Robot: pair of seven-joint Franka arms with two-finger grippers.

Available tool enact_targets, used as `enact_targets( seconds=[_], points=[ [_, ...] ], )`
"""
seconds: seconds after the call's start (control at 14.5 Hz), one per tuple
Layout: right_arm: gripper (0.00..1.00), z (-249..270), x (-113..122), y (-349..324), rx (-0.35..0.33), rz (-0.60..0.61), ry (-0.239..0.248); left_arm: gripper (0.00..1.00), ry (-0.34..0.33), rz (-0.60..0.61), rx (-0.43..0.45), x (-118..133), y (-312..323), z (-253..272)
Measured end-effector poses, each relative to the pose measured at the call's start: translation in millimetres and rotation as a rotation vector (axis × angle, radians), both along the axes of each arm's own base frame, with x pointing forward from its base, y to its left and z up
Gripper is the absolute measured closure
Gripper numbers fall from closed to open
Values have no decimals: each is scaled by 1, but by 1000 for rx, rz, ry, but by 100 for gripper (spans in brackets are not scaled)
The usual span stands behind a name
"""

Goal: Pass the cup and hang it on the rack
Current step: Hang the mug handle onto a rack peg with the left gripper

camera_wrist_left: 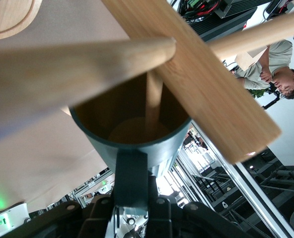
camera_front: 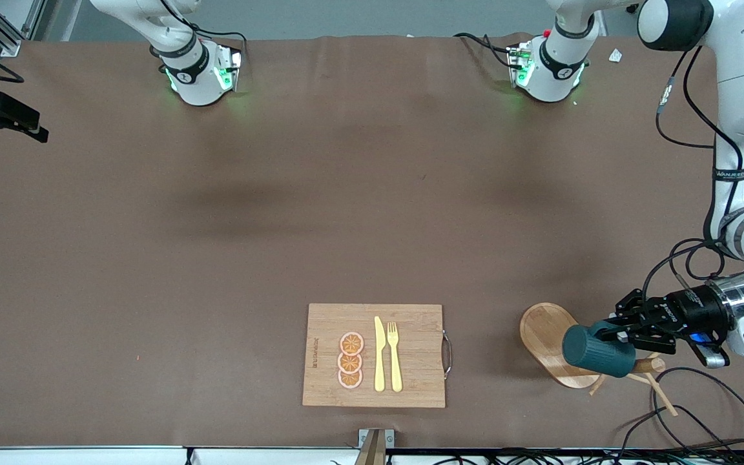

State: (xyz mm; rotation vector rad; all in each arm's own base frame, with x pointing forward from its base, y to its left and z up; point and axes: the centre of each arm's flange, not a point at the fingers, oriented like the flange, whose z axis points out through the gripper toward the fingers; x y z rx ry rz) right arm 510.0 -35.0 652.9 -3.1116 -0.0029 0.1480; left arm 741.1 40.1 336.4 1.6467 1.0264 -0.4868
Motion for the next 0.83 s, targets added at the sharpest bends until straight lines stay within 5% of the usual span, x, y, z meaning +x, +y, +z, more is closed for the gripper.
enact_targets(
  seconds=[0.83],
  points=[
    [0, 0, 0, 0, 0, 0, 1, 79, 4, 8, 0, 0, 7, -7]
  ],
)
